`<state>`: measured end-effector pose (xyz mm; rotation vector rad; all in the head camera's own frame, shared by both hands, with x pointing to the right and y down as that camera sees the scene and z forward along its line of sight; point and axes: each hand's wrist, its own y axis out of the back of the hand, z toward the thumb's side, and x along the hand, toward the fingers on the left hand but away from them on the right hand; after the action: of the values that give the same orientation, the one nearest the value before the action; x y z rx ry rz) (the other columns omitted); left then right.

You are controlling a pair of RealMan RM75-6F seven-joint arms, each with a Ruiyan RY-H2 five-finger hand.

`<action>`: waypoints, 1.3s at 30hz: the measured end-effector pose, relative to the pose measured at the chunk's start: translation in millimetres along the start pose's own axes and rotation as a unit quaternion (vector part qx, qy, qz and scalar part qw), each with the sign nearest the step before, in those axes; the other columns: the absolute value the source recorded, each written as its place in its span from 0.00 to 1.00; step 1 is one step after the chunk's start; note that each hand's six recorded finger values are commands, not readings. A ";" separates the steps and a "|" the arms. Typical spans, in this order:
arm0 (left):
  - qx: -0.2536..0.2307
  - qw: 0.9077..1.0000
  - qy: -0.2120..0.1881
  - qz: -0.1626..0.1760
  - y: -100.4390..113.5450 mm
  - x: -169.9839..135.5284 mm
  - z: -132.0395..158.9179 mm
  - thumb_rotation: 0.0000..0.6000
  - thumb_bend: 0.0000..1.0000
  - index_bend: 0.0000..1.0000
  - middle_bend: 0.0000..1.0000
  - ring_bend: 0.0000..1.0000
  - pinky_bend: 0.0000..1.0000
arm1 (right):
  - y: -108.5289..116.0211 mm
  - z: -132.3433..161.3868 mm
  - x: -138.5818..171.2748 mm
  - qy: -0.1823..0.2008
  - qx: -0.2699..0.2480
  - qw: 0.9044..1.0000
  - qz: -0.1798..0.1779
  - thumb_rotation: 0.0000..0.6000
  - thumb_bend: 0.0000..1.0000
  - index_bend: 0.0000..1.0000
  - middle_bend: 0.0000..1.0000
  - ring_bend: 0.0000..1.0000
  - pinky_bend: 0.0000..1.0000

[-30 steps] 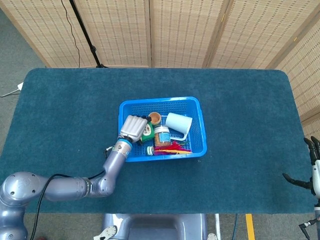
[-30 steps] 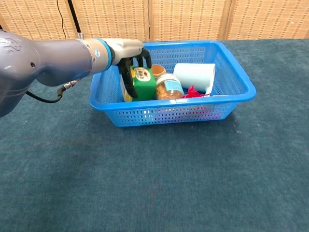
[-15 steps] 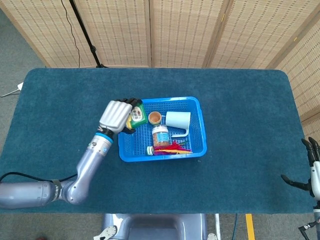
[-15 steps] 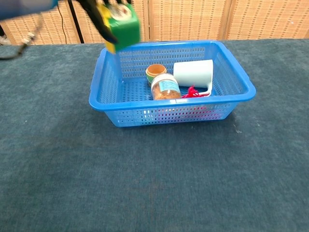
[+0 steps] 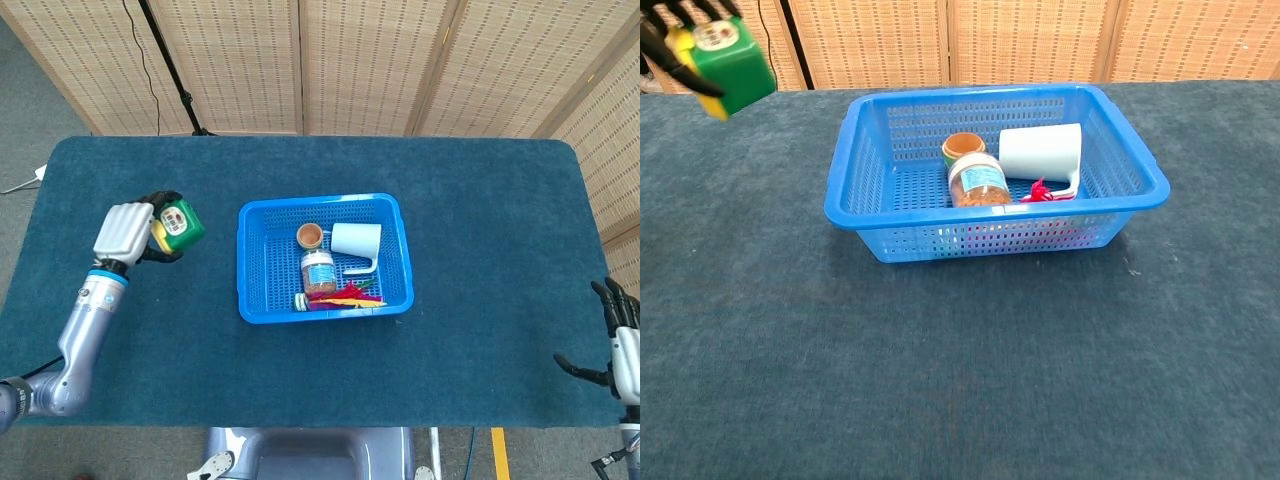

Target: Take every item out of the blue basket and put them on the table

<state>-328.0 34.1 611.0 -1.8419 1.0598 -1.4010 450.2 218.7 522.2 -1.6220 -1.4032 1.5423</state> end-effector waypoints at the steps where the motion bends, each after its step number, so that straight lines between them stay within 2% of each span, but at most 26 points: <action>1: -0.002 1.000 0.007 -0.003 -5.4 -0.3 -11.7 1.00 0.23 0.35 0.31 0.35 0.56 | -0.7 0.3 0.0 0.000 0.001 1.000 0.001 1.00 0.00 0.00 0.00 0.00 0.00; 2: -0.004 1.000 0.012 -0.007 -10.3 -0.6 -20.2 1.00 0.23 0.33 0.30 0.34 0.55 | -1.9 0.8 0.1 0.001 0.003 1.000 0.002 1.00 0.00 0.00 0.00 0.00 0.00; 3: -0.006 1.000 0.017 -0.011 -15.8 -0.8 -28.3 1.00 0.22 0.28 0.24 0.30 0.51 | -3.0 1.1 0.2 0.001 0.005 1.000 0.004 1.00 0.00 0.00 0.00 0.00 0.00; 5: -0.011 0.999 0.030 -0.023 -30.2 -1.4 -45.5 1.00 0.18 0.12 0.08 0.14 0.37 | -5.9 1.9 0.8 0.002 0.009 1.000 0.007 1.00 0.00 0.00 0.00 0.00 0.00; 6: -0.015 0.999 0.035 -0.029 -37.1 -1.6 -51.9 1.00 0.14 0.03 0.02 0.05 0.27 | -7.1 2.1 1.0 0.002 0.011 1.000 0.009 1.00 0.00 0.00 0.00 0.00 0.00; 7: -0.021 0.998 0.041 -0.038 -46.2 -1.8 -59.6 1.00 0.10 0.00 0.00 0.01 0.17 | -8.4 2.4 1.2 0.002 0.013 1.000 0.011 1.00 0.00 0.00 0.00 0.00 0.00; 10: -0.041 0.996 0.046 -0.063 -65.3 -3.4 -70.8 1.00 0.05 0.00 0.00 0.00 0.02 | -12.2 3.5 0.8 0.003 0.020 1.000 0.015 1.00 0.00 0.00 0.00 0.00 0.00; 13: -0.063 0.994 0.036 -0.078 -75.5 -7.5 -71.4 1.00 0.03 0.00 0.00 0.00 0.00 | -15.2 5.5 -0.7 0.006 0.026 0.999 0.016 1.00 0.00 0.00 0.00 0.00 0.00; 16: -0.071 0.995 0.014 -0.071 -73.0 -13.2 -68.6 1.00 0.02 0.00 0.00 0.00 0.00 | -16.1 9.9 -3.7 0.017 0.031 0.999 0.016 1.00 0.00 0.00 0.00 0.00 0.00; 21: -0.063 0.998 -0.009 -0.017 -41.4 -37.4 -69.0 1.00 0.02 0.00 0.00 0.00 0.00 | -5.4 36.9 -21.6 0.078 0.050 0.996 0.006 1.00 0.00 0.00 0.00 0.00 0.00; 25: -0.058 0.998 -0.010 0.016 -15.6 -71.4 -66.3 1.00 0.02 0.00 0.00 0.00 0.00 | 4.1 63.2 -34.4 0.124 0.050 0.991 0.003 1.00 0.00 0.00 0.00 0.00 0.00; 32: -0.025 0.998 0.029 0.056 17.6 -132.6 -81.4 1.00 0.02 0.00 0.00 0.00 0.00 | 10.0 127.1 -61.8 0.210 0.041 0.977 0.008 1.00 0.00 0.01 0.00 0.00 0.00; 36: -0.014 0.996 0.049 0.078 30.9 -157.9 -86.8 1.00 0.02 0.00 0.00 0.00 0.00 | 2.0 168.9 -80.0 0.252 0.033 0.967 0.028 1.00 0.00 0.03 0.00 0.00 0.03; 39: -0.014 0.995 0.047 0.092 38.9 -170.9 -85.2 1.00 0.02 0.00 0.00 0.00 0.00 | -11.3 205.9 -90.5 0.287 0.024 0.957 0.036 1.00 0.00 0.04 0.01 0.00 0.06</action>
<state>-441.4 162.2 517.8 -1.6631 1.2679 -1.3817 270.8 82.6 521.1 -1.9020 -0.9867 1.0025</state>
